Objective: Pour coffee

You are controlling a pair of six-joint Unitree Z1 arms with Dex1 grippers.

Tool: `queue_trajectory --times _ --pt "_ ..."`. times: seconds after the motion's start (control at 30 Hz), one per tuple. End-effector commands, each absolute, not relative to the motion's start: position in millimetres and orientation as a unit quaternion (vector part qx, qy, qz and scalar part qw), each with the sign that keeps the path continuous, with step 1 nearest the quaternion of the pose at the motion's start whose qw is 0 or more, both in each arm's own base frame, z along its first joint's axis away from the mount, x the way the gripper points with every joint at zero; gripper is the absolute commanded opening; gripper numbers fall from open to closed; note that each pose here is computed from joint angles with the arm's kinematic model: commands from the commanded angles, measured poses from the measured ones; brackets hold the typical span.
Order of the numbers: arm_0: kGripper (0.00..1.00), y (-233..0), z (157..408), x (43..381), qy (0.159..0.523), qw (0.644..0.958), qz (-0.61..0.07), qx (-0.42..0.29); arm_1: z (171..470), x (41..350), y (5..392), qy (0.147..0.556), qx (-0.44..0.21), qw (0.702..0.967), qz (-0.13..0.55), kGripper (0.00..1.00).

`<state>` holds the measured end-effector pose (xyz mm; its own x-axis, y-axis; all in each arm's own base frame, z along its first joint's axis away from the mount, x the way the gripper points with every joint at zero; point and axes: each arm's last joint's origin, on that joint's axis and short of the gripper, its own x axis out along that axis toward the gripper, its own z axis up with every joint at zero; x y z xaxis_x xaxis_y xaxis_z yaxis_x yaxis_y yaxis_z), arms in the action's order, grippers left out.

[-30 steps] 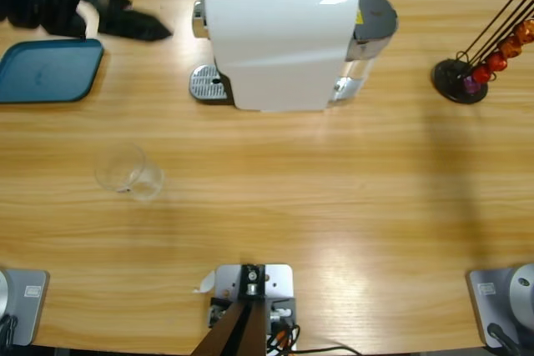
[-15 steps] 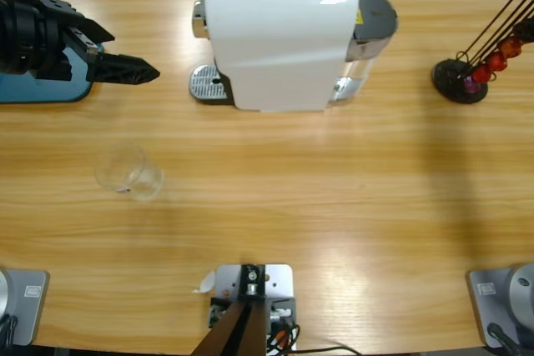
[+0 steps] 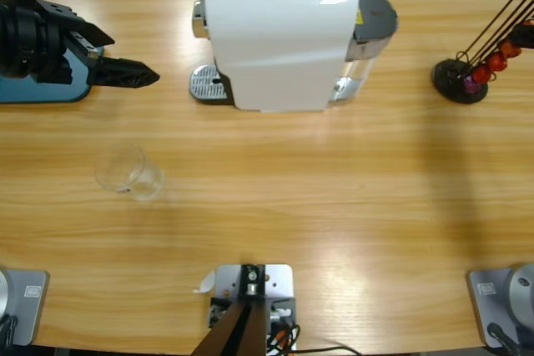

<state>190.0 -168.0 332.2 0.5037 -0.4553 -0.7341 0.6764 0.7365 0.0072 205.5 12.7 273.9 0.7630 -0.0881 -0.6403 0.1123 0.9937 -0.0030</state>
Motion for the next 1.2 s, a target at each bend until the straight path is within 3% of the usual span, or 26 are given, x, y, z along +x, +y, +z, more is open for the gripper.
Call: queue_trajectory --times 0.03,0.07,0.27,0.33,0.4,0.5,0.67,0.83,0.9,1.2 --pt "0.996 -165 312 187 0.406 0.842 -0.318 0.159 264 211 12 0.357 0.026 0.933 -0.049 0.289" --pt "0.996 -165 311 187 0.407 0.842 -0.317 0.159 265 211 12 0.356 0.026 0.933 -0.049 0.229" --pt "0.996 -165 307 186 0.410 0.840 -0.318 0.157 267 212 11 0.347 0.028 0.936 -0.053 0.235" --pt "0.996 -165 307 186 0.411 0.840 -0.318 0.157 267 213 12 0.344 0.031 0.937 -0.054 0.249" --pt "0.996 -165 306 186 0.412 0.840 -0.318 0.154 268 215 12 0.342 0.032 0.937 -0.055 0.369" --pt "0.996 -165 306 186 0.414 0.840 -0.317 0.153 266 217 12 0.346 0.033 0.936 -0.052 0.367" --pt "0.996 -165 306 186 0.414 0.840 -0.317 0.153 265 218 13 0.349 0.030 0.936 -0.046 0.264" --pt "0.996 -165 306 186 0.413 0.840 -0.317 0.151 266 215 12 0.347 0.028 0.936 -0.047 0.260" --pt "0.996 -165 306 186 0.413 0.841 -0.316 0.150 267 213 12 0.345 0.027 0.937 -0.048 0.143" --pt "0.996 -164 305 185 0.415 0.840 -0.316 0.150 281 213 11 0.328 0.025 0.943 -0.056 0.091"
